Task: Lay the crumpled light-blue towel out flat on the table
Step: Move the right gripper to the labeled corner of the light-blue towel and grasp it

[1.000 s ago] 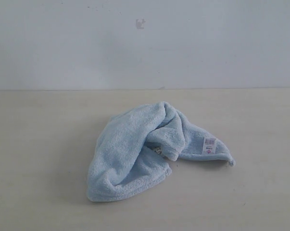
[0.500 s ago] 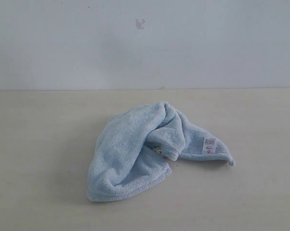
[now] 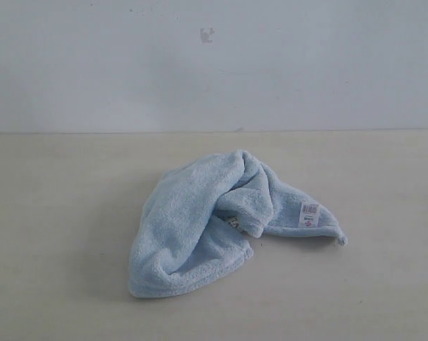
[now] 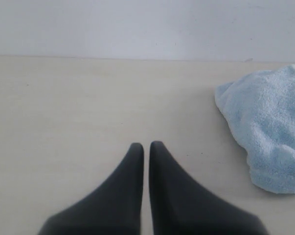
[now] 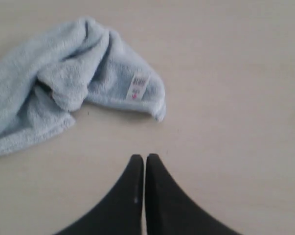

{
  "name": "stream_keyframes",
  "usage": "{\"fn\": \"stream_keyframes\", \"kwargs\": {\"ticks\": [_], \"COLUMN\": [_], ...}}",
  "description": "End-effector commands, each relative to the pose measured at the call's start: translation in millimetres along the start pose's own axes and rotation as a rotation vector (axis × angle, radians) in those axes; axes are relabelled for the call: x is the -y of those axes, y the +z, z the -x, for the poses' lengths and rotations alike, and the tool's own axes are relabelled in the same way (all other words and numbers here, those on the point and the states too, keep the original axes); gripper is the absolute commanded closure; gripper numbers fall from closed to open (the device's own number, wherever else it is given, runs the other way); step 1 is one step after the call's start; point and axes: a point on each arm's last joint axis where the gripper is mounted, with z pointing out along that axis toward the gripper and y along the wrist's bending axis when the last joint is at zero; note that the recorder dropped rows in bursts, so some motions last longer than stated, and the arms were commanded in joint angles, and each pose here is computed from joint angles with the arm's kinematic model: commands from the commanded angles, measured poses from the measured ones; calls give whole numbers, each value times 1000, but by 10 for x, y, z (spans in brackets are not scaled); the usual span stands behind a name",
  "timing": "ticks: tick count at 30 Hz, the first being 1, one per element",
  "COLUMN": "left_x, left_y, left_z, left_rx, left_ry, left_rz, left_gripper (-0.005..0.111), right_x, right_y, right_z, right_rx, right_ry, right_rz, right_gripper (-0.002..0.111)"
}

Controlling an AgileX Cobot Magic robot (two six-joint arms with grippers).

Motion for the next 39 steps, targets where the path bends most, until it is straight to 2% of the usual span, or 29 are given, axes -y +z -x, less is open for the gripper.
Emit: {"fn": "stream_keyframes", "kwargs": {"ticks": [1,6,13,15,19,21,22,31,39], "left_x": [3,3,3,3,3,3,3,3,3], "left_y": [-4,-4,-4,-4,-4,-4,-4,-4,-4], "left_z": [12,12,12,12,12,12,12,12,12], "left_rx": [13,13,13,13,13,13,13,13,13], "left_ry": [-1,-1,-1,-1,-1,-1,-1,-1,-1], "left_rz": [-4,-4,-4,-4,-4,-4,-4,-4,-4], "left_gripper": [103,103,103,103,103,103,103,103,103], "right_x": [53,247,388,392,391,379,371,350,49], "right_y": [531,1325,1936,2024,2137,2160,2168,2332,2505], "right_z": [182,417,281,264,253,257,260,138,99], "right_rx": [-271,-325,-436,-453,-456,-438,-432,-448,-455], "right_ry": [16,41,128,144,119,99,106,117,16], "right_rz": [43,0,-15,0,37,61,70,97,136], "right_gripper": [107,107,106,98,70,60,58,58,58]}}
